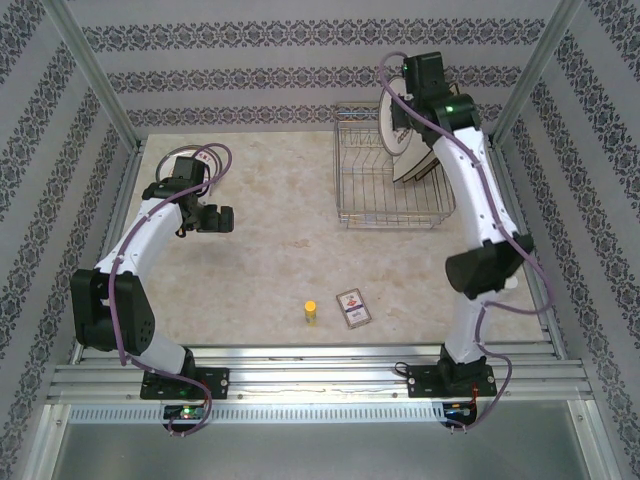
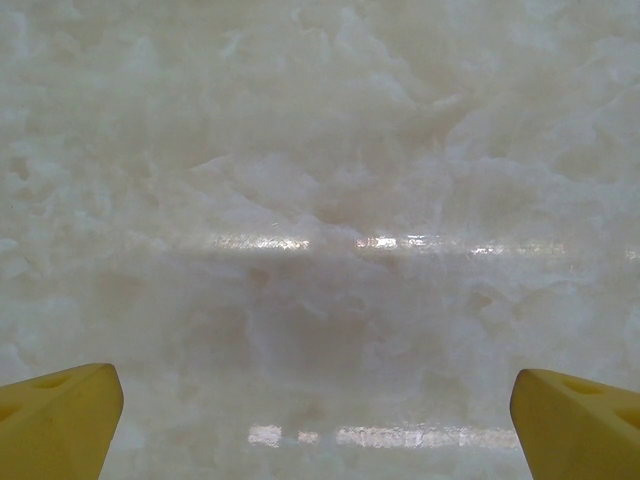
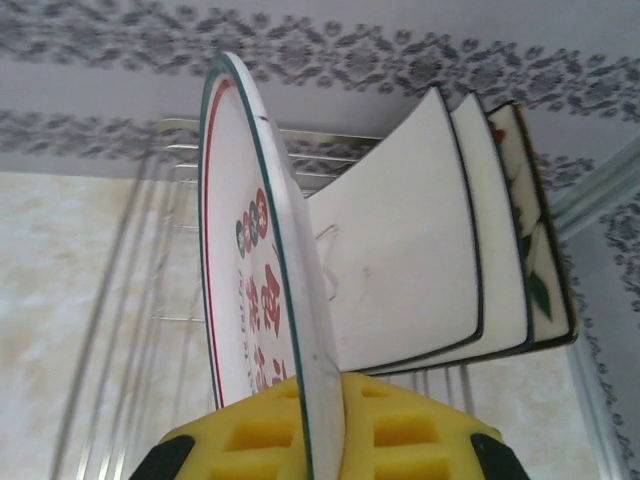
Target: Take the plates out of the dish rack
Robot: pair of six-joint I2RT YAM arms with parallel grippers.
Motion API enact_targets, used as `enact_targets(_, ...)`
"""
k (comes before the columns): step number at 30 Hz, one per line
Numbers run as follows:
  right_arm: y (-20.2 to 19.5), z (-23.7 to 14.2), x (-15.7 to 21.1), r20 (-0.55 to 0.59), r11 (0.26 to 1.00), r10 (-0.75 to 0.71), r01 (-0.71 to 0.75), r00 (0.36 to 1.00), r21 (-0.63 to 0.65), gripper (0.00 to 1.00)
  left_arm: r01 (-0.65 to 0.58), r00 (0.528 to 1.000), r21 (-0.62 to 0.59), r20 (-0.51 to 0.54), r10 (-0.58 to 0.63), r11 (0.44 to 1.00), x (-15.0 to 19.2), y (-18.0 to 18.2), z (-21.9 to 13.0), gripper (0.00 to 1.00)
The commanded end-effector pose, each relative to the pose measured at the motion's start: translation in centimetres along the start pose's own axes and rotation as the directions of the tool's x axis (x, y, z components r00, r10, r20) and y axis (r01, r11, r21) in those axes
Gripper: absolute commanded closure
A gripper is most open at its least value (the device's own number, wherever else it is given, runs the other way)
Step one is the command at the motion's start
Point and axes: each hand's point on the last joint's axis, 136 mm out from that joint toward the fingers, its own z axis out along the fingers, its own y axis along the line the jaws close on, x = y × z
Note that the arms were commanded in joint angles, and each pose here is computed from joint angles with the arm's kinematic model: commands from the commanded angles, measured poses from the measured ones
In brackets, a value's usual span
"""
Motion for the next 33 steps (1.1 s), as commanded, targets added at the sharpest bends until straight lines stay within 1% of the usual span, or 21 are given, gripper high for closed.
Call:
enact_targets(1,1.8,-1.9,1.0,0.02,0.975,0.105,-0.099,0.994,-0.199,1.0,-0.022,1.0,0.013,0.021,0.022,1.0,-0.4,-0.5,-0.6,0.0)
enact_targets(2,2.6,-2.2,2.1,-0.004,0.949,0.148,-0.143,0.989,-0.281,1.0,-0.02,1.0,0.018,0.023,0.019,1.0,-0.4,-0.5,-0.6,0.0)
enact_targets(3,3.1,-2.7,2.5,-0.012,0.923,0.183,-0.176,0.983,-0.342,1.0,-0.019,1.0,0.023,0.024,0.019,1.0,-0.4,-0.7,-0.7,0.0)
enact_targets(4,4.2,-3.3,3.3,-0.043,0.869,0.233,-0.227,0.972,-0.439,1.0,-0.018,1.0,0.025,0.025,0.018,1.0,-0.4,-0.7,-0.7,0.0)
enact_targets(6,5.8,-4.1,4.5,-0.081,0.787,0.27,-0.269,0.959,-0.555,1.0,-0.015,0.999,0.031,0.03,0.014,0.999,-0.4,-0.8,-0.8,0.0)
enact_targets(8,7.9,-4.7,6.2,-0.13,0.681,0.297,-0.306,0.946,-0.665,1.0,-0.013,0.999,0.043,0.036,0.012,0.999,-0.4,-1.0,-0.9,0.0)
enact_targets(10,9.9,-5.4,7.6,-0.186,0.553,0.315,-0.339,0.931,-0.761,1.0,-0.01,0.999,0.052,0.041,0.008,0.999,-0.4,-1.1,-1.0,0.0)
enact_targets(12,11.4,-5.8,8.8,-0.219,0.477,0.31,-0.35,0.925,-0.806,1.0,-0.006,0.999,0.061,0.046,0.003,0.998,-0.5,-1.3,-1.1,0.0)
enact_targets(14,13.0,-5.8,10.5,-0.246,0.418,0.294,-0.356,0.924,-0.836,1.0,-0.001,0.998,0.072,0.055,-0.003,0.997,-0.5,-1.4,-1.2,0.0)
enact_targets(16,14.1,-5.3,12.1,-0.266,0.392,0.281,-0.363,0.922,-0.845,1.0,0.0,0.998,0.088,0.063,-0.006,0.996,-0.6,-1.7,-1.4,0.0)
enact_targets(18,14.7,-4.5,13.4,-0.291,0.382,0.278,-0.383,0.916,-0.841,1.0,0.002,0.997,0.107,0.074,-0.01,0.994,-0.7,-2.0,-1.6,0.0)
enact_targets(21,15.6,-3.2,15.0,-0.327,0.368,0.269,-0.41,0.906,-0.835,1.0,0.003,0.994,0.166,0.103,-0.02,0.986,-1.1,-3.0,-2.4,0.0)
enact_targets(25,16.9,-2.0,16.2,-0.359,0.358,0.247,-0.429,0.9,-0.829,1.0,-0.006,0.987,0.32,0.154,-0.046,0.947,-2.2,-5.5,-3.8,0.0)
enact_targets(29,17.9,-1.5,16.3,-0.369,0.353,0.231,-0.431,0.9,-0.83,1.0,-0.017,0.976,0.497,0.198,-0.094,0.868,-3.3,-8.1,-5.6,0.0)
enact_targets(33,18.9,-1.4,15.8,-0.37,0.346,0.216,-0.425,0.904,-0.837,1.0,-0.022,0.961,0.648,0.223,-0.163,0.761,-4.3,-9.9,-7.1,0.0)
